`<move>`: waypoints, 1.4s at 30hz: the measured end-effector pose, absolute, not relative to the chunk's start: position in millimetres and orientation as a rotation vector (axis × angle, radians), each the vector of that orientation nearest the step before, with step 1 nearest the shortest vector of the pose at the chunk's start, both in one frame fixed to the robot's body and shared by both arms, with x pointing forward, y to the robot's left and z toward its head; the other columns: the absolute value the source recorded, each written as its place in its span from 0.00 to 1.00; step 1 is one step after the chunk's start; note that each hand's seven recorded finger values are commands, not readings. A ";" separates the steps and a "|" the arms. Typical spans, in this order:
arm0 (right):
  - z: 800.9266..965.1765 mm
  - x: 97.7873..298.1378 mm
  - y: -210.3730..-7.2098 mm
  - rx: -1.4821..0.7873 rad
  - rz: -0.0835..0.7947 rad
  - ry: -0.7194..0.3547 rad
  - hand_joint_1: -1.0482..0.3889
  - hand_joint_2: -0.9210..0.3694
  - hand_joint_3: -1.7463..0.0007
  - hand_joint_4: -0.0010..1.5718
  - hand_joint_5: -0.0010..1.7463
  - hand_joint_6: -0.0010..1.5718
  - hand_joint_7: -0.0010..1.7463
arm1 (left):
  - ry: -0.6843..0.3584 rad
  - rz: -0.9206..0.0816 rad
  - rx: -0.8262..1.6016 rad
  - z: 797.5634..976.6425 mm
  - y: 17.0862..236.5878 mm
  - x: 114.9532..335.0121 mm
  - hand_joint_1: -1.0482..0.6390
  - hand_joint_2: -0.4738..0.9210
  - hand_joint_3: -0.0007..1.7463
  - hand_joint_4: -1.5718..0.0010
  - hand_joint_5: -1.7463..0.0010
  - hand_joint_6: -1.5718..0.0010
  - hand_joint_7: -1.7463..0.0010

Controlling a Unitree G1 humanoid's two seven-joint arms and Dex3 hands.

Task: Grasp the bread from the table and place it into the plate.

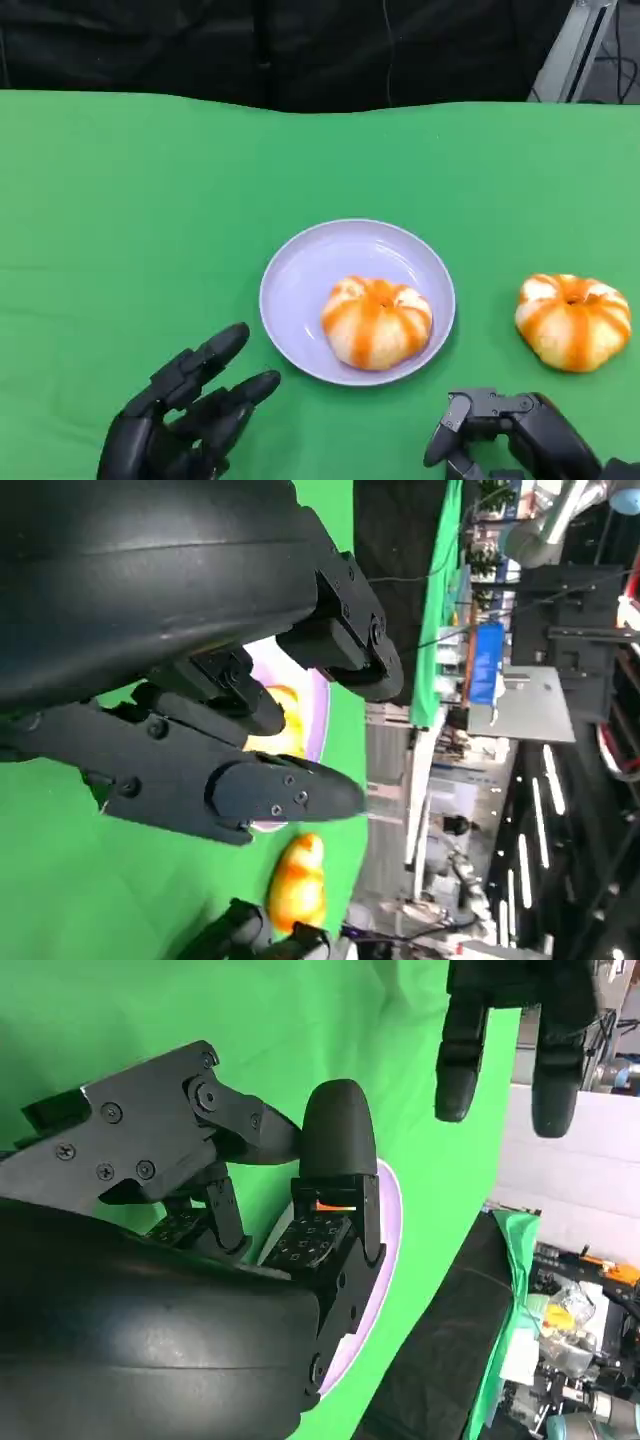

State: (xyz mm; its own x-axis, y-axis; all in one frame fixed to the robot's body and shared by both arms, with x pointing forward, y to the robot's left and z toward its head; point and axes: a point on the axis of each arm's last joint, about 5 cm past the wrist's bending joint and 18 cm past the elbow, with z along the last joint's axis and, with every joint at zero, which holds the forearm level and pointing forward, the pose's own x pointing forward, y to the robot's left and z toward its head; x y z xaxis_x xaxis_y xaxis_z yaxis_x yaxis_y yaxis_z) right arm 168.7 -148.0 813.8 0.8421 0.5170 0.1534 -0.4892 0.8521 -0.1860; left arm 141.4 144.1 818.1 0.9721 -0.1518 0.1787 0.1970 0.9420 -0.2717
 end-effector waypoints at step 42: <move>814.1 169.2 -149.3 -0.143 0.534 -0.201 0.64 0.19 0.51 0.52 0.83 0.55 0.64 | -0.188 -0.200 -0.050 817.1 137.3 161.2 0.59 0.72 0.68 0.44 0.09 0.42 0.23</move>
